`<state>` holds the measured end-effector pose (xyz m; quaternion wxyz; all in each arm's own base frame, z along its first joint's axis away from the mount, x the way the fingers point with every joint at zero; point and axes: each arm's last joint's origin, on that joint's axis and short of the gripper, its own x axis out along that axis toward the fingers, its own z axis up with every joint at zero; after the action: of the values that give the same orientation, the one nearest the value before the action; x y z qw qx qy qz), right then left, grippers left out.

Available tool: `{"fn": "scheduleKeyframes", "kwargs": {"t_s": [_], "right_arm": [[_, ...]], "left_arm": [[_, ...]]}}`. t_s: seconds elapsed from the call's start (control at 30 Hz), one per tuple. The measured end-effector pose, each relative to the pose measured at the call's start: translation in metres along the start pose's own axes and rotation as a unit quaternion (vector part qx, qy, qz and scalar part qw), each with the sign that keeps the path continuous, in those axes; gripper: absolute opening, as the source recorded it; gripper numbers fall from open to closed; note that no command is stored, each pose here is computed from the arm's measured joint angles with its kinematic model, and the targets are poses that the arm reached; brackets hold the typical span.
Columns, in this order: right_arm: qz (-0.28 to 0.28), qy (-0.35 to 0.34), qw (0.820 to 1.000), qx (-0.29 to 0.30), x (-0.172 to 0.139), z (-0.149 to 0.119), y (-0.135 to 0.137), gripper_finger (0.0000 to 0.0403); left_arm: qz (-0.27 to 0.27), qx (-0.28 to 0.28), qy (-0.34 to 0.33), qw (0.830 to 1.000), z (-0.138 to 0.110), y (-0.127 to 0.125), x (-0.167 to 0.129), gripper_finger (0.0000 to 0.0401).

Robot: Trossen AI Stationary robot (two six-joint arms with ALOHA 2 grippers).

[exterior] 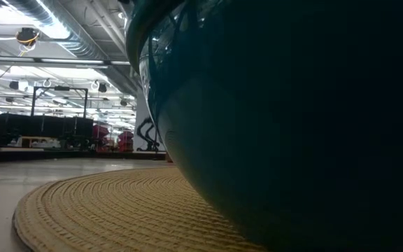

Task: Arrange a breakfast setting
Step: Put the toast bread on the green plate

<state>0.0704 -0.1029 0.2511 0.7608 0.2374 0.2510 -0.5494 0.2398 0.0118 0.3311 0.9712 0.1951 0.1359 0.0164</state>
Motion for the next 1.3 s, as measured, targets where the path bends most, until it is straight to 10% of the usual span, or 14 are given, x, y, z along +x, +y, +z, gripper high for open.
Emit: {"fn": "scheduleKeyframes", "kwargs": {"t_s": [0.63, 0.97, 1.3], "right_arm": [[-0.018, 0.018, 0.999, -0.03, 0.013, 0.004, 0.0, 0.012], [-0.02, 0.005, 0.999, -0.03, 0.009, 0.004, -0.001, 0.0016], [-0.022, -0.045, 0.997, -0.057, -0.016, 0.024, -0.001, 0.0008]], "left_arm": [[0.005, -0.016, 0.015, 1.0, -0.004, 0.004, 0.0, 0.0174], [0.004, -0.017, 0.017, 1.0, -0.005, 0.004, 0.0, 0.0174], [0.002, -0.017, 0.022, 1.0, -0.006, 0.003, 0.0, 0.0174]]}}
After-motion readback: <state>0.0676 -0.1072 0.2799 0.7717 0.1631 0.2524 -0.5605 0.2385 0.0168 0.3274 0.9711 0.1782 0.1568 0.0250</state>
